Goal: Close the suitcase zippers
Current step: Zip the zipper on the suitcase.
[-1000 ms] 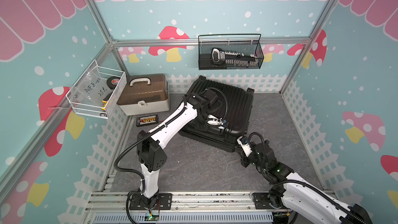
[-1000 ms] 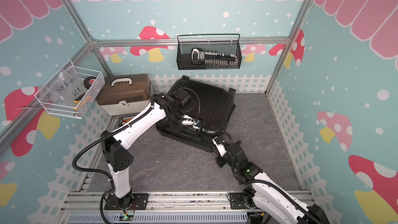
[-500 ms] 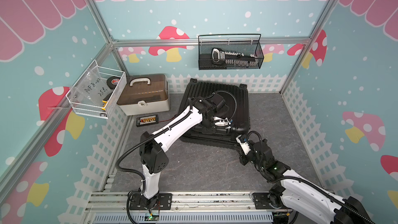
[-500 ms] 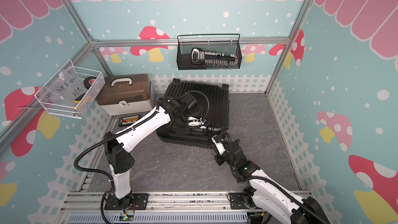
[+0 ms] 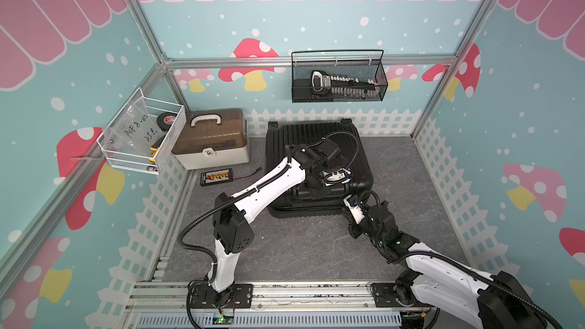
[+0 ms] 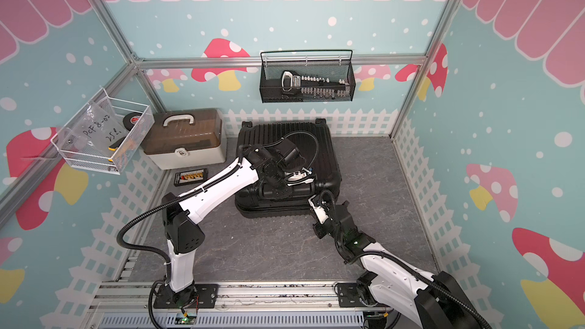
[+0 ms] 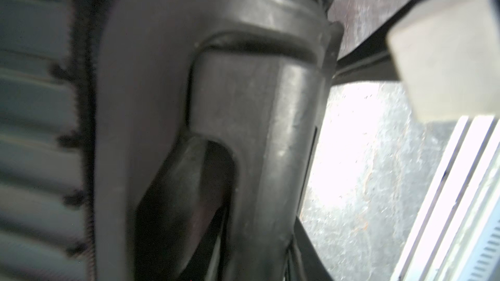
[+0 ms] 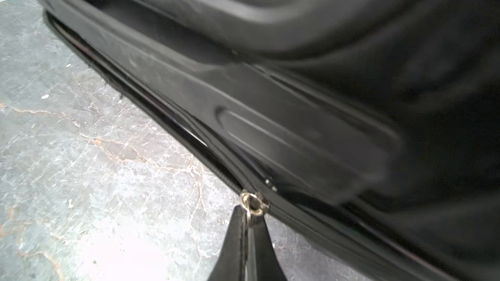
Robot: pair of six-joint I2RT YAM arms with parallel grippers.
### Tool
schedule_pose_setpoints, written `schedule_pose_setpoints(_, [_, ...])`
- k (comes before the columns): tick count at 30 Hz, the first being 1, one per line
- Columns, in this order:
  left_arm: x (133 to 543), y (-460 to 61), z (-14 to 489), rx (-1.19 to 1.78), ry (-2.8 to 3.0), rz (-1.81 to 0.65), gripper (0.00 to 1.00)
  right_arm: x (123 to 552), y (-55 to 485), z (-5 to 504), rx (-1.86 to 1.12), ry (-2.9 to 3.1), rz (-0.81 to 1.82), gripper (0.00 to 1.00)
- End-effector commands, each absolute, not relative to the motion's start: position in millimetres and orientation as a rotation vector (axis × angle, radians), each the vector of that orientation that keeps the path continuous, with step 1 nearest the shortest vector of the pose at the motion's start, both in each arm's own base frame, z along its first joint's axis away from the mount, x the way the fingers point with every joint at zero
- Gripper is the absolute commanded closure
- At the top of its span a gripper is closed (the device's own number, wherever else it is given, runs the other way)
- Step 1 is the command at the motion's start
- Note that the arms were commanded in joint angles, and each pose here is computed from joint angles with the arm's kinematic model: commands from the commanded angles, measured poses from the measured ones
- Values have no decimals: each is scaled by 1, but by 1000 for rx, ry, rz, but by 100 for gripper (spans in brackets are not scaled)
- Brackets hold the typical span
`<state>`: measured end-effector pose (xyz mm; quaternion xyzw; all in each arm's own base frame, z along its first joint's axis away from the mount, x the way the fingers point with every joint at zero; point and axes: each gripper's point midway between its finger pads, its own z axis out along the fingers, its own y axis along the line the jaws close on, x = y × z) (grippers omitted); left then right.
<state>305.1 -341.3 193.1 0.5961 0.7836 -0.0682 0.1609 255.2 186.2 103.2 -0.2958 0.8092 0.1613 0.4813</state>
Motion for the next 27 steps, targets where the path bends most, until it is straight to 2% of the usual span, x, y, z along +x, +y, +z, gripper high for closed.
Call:
schedule_pose_setpoints(1, [358, -377, 213, 1285, 2245, -300, 84, 239, 227, 131, -876, 1824, 565, 100])
schedule_pose_setpoints(27, [398, -408, 208, 999, 2302, -344, 85, 233, 256, 128, -942, 1784, 608, 100])
